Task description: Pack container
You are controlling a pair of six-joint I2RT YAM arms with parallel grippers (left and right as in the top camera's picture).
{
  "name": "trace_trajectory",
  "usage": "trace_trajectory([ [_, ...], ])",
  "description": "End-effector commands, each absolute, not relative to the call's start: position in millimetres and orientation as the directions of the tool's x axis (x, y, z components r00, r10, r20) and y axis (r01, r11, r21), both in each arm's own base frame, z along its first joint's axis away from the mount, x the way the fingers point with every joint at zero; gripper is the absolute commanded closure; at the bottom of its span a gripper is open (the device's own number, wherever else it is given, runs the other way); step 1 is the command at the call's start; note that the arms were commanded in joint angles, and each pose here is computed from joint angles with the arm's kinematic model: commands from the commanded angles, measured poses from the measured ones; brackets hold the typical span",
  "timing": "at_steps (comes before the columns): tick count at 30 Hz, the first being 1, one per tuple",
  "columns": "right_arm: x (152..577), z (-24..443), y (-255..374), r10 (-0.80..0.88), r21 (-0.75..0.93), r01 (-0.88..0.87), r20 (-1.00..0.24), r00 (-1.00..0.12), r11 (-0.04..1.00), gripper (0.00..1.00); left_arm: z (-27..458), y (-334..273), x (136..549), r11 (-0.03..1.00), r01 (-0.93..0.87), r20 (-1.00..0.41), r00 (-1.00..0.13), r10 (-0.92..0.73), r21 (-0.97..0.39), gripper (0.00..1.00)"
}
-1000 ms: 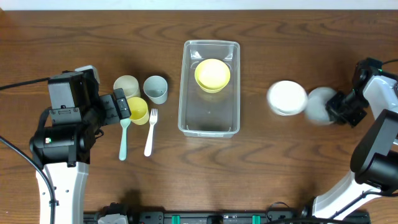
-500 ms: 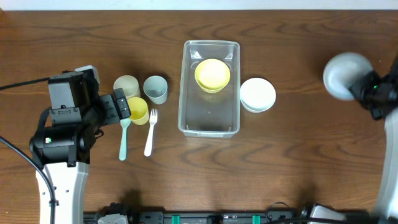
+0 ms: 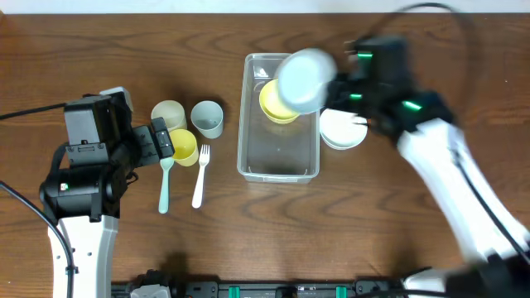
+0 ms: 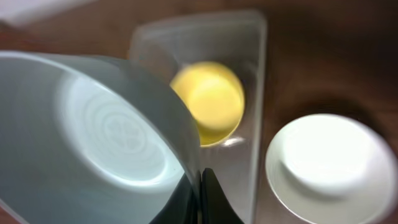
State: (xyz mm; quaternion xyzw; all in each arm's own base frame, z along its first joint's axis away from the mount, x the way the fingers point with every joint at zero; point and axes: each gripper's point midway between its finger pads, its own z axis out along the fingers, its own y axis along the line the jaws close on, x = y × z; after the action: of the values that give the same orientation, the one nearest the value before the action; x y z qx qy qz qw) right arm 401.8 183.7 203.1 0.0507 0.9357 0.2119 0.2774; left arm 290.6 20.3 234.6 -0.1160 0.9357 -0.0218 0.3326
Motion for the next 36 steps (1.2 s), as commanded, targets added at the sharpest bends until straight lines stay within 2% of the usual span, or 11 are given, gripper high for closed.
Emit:
trace_trajectory([
  [1, 440.6, 184.9, 187.3, 0.221, 0.35, 0.035, -0.507, -0.833, 0.936, 0.99, 243.2, 24.2, 292.6, 0.973, -0.207, -0.638, -0.737, -0.224, -0.103, 0.02],
  [8, 479.1, 135.7, 216.7, 0.191, 0.369, 0.047, -0.365, -0.911, 0.928, 0.97, 243.2, 24.2, 292.6, 0.973, -0.207, -0.638, -0.737, -0.224, -0.103, 0.02],
  [9, 480.0, 130.1, 218.8, 0.187, 0.369, 0.049, -0.347, -0.919, 0.928, 0.94, 243.2, 24.2, 292.6, 0.973, -0.206, -0.638, -0.737, -0.224, -0.103, 0.02],
  [11, 479.7, 125.5, 219.8, 0.183, 0.365, 0.054, -0.328, -0.927, 0.929, 0.73, 243.2, 24.2, 292.6, 0.973, -0.207, -0.638, -0.737, -0.224, -0.103, 0.02],
  [14, 475.1, 132.5, 216.6, 0.169, 0.35, 0.047, -0.327, -0.93, 0.935, 0.66, 243.2, 24.2, 292.6, 0.973, -0.207, -0.638, -0.737, -0.224, -0.103, 0.02],
  [17, 472.3, 161.5, 198.2, 0.187, 0.298, 0.075, -0.367, -0.911, 0.952, 0.6, 243.2, 24.2, 292.6, 0.973, -0.207, -0.638, -0.737, -0.224, -0.103, 0.02],
  [23, 447.5, 241.2, 126.9, 0.275, 0.233, 0.186, -0.444, -0.853, 0.955, 0.53, 243.2, 24.2, 292.6, 0.973, -0.207, -0.638, -0.737, -0.224, -0.103, 0.02],
  [25, 438.1, 252.8, 102.6, 0.311, 0.229, 0.229, -0.44, -0.843, 0.946, 0.55, 243.2, 24.2, 292.6, 0.973, -0.206, -0.638, -0.737, -0.224, -0.103, 0.02],
  [31, 406.9, 235.4, 45.7, 0.398, 0.157, 0.367, -0.308, -0.864, 0.917, 0.57, 243.2, 24.2, 292.6, 0.973, -0.207, -0.638, -0.737, -0.224, -0.103, 0.02],
  [33, 407.2, 225.4, 50.9, 0.359, 0.181, 0.319, -0.278, -0.891, 0.931, 0.55, 243.2, 24.2, 292.6, 0.973, -0.207, -0.638, -0.737, -0.224, -0.103, 0.02],
  [36, 419.2, 222.0, 85.9, 0.226, 0.288, 0.137, -0.302, -0.926, 0.948, 0.49, 243.2, 24.2, 292.6, 0.973, -0.207, -0.638, -0.737, -0.224, -0.103, 0.02],
])
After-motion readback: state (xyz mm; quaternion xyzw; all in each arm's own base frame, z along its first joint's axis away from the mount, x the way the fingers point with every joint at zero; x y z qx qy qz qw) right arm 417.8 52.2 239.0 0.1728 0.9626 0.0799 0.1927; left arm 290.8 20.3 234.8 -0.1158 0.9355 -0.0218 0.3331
